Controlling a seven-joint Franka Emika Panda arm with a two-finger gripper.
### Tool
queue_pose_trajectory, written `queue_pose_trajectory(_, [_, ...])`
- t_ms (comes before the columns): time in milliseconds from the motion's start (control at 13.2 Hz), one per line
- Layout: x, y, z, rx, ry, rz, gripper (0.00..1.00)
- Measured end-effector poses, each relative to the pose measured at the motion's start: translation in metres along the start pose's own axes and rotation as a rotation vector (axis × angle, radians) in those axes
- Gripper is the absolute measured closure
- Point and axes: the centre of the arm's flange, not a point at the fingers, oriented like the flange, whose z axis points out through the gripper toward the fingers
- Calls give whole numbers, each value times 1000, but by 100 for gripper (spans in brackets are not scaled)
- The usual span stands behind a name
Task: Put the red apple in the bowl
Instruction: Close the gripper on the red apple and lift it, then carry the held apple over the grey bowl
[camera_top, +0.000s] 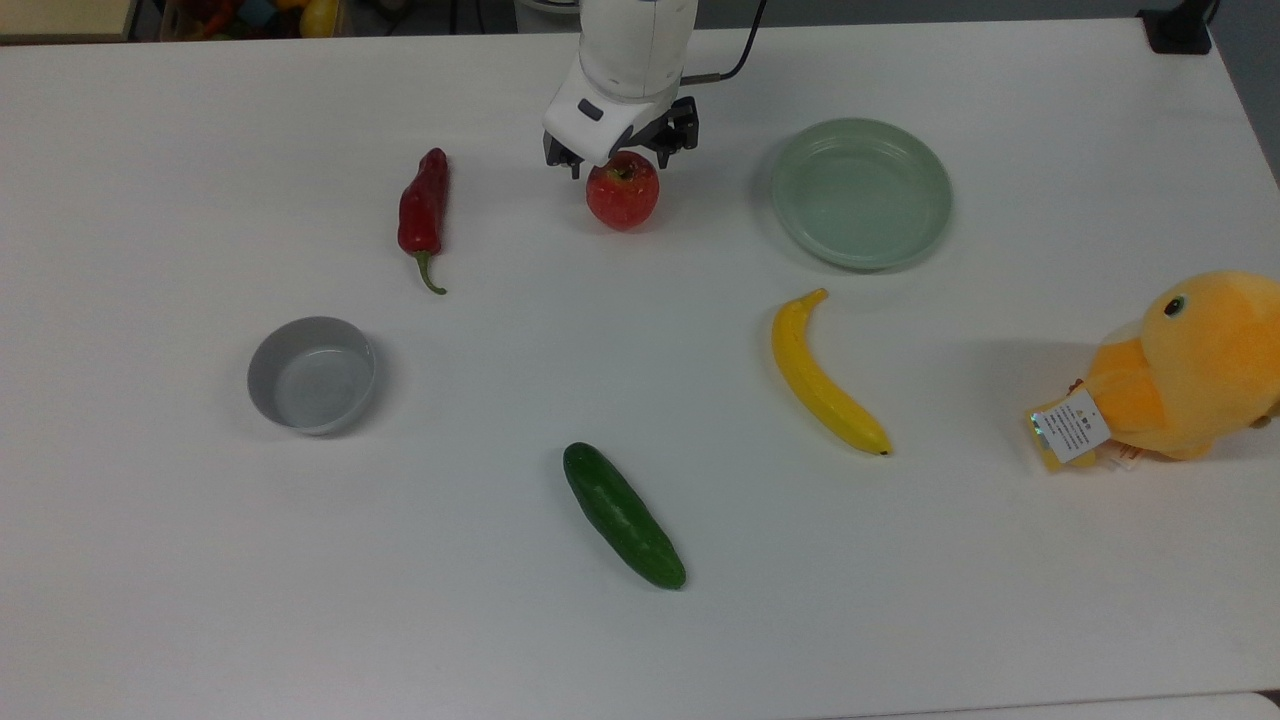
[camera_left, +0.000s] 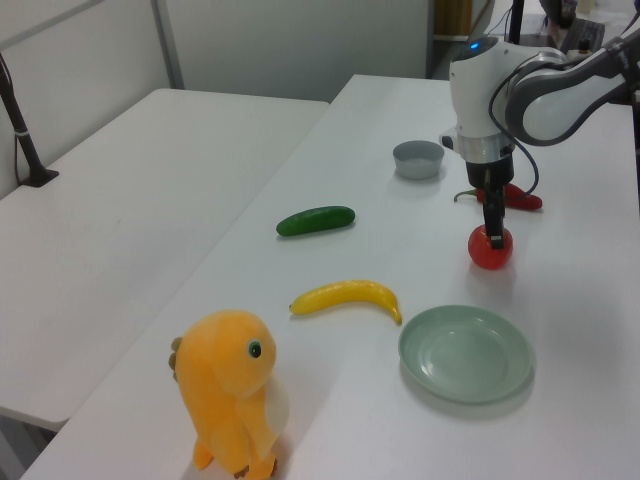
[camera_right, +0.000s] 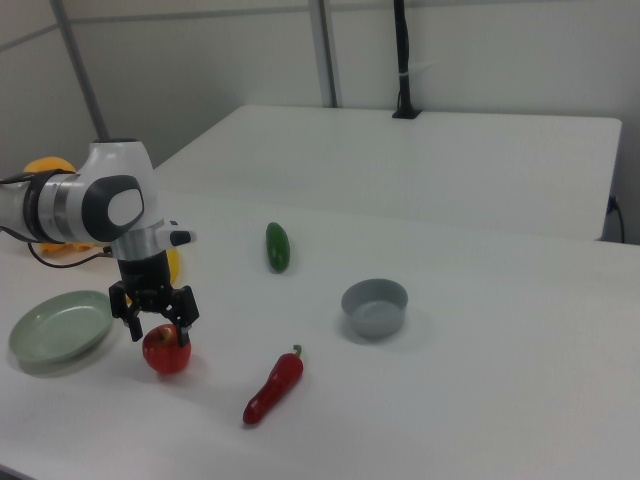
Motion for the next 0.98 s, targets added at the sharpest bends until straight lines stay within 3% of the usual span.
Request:
queue_pose_trajectory(151, [3,0,8,-17,-13,-11,6])
queue_pose_trajectory(226, [4,0,8,-37,-14,-23,21])
queue_pose_trajectory(604, [6,-5,5,-57,-6,-44,26])
queue_pose_trajectory(981, [19,32,-60,-51,128,27,26])
